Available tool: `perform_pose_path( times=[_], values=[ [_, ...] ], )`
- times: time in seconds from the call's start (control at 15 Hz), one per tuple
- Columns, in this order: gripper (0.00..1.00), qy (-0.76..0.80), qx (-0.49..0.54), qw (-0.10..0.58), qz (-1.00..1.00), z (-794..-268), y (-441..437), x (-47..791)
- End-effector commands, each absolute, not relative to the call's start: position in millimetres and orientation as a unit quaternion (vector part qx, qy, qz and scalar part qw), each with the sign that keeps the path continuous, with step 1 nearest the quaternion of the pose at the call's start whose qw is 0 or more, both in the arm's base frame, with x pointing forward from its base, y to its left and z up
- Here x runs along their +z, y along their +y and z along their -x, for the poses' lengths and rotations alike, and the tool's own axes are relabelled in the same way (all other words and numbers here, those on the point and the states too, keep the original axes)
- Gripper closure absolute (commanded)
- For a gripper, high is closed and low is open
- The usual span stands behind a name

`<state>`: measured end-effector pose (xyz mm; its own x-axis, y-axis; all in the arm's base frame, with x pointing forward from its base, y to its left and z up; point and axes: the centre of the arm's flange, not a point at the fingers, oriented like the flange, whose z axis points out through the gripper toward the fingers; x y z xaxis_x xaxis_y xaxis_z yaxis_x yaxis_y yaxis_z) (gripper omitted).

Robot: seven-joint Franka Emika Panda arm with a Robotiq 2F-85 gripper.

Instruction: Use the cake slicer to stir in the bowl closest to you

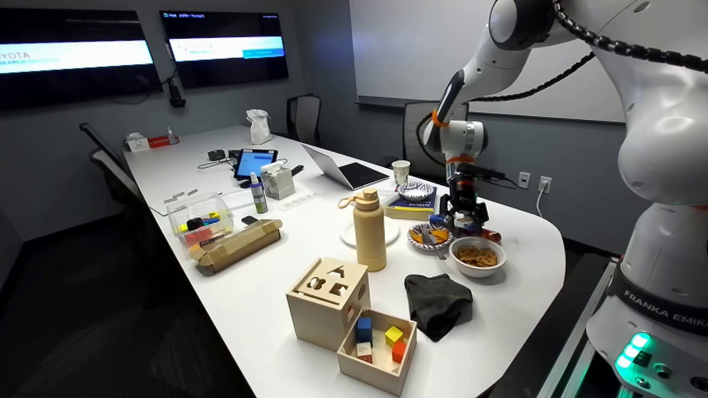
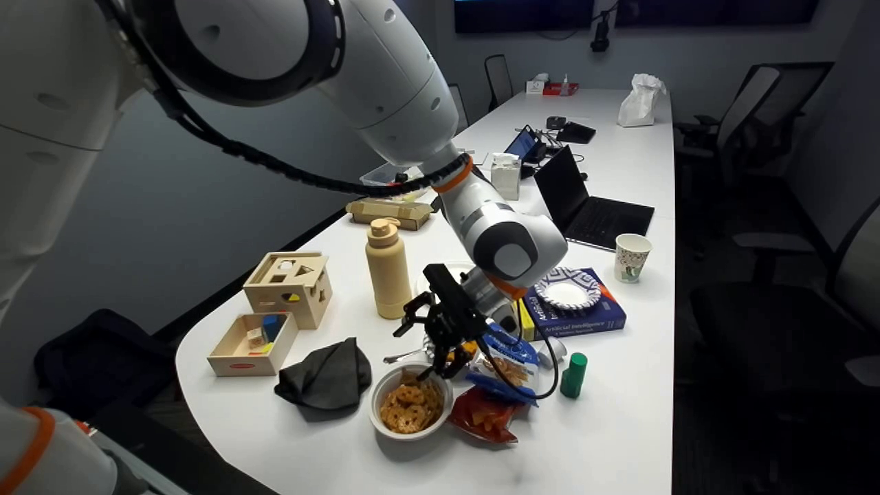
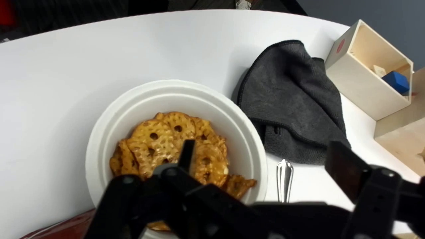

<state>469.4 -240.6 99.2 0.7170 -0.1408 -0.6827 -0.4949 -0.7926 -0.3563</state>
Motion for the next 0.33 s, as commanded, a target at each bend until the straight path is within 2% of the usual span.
perform_pose_path(
  times=[0.0, 0.27],
  values=[
    [0.00, 0.179, 0.325, 0.265, 0.890, -461.8, -242.2, 105.3],
    [0.00, 0.183, 0.325, 0.264, 0.890, -459.6, -245.8, 106.8]
  ],
)
